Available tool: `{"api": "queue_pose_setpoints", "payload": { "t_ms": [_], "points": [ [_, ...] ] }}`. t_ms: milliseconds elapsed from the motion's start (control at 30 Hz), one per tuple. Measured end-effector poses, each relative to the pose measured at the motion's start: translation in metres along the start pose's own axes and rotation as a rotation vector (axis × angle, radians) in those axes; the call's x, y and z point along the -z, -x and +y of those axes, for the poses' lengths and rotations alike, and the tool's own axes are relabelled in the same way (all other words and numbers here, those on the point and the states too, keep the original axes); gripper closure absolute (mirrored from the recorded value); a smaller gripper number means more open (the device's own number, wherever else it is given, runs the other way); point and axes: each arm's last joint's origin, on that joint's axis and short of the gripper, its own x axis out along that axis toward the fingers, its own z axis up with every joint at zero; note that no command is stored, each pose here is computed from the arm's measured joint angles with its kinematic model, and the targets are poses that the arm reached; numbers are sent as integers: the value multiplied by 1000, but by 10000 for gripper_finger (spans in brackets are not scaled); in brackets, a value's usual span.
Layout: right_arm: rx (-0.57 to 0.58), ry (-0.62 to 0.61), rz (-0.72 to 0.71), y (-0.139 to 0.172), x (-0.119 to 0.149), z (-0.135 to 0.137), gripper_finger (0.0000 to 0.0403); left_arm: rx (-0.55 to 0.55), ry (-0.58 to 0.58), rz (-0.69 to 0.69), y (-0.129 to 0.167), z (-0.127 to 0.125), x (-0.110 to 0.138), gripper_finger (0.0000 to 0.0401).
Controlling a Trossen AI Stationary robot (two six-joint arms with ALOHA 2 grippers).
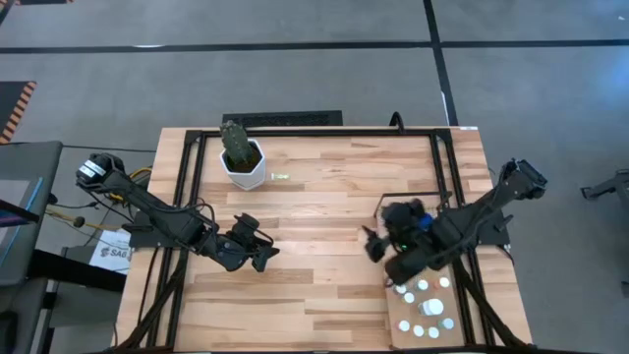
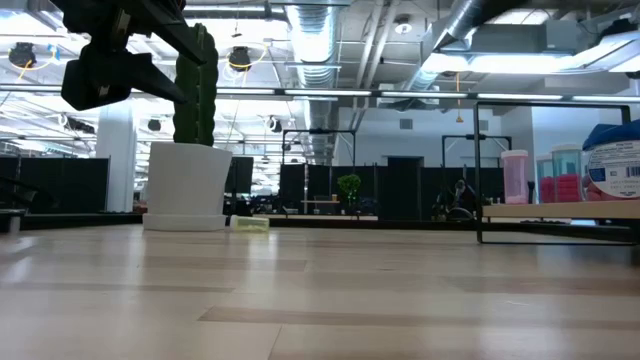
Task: Pick and place medicine bottles onto shelf by color
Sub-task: Put the yellow pill bottle on the shelf
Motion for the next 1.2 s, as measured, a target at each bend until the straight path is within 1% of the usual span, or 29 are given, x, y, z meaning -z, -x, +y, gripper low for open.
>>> {"api": "queue_pose_setpoints", "payload": {
  "t_ms": [100,233,367,433,467,533,967,1200],
  "points": [
    [-71,140,-35,-11,-14,12,23,0,0,0,0,0,0,213],
    [-181,364,-25,-21,-28,21,23,0,0,0,0,0,0,213],
    [-284,588,44,-28,-31,21,23,0,0,0,0,0,0,213],
    [-333,664,73,-31,-32,20,24,0,0,0,0,0,0,213],
    [-345,684,79,-32,-33,20,24,0,0,1,0,0,0,213],
    [-344,697,77,-36,-35,20,24,0,0,1,0,0,0,213],
    [-251,649,110,-59,-51,5,24,-2,0,-8,0,0,0,213],
    [-192,651,155,-69,-55,-6,24,-48,-1,-154,0,2,-5,213]
  ]
}}
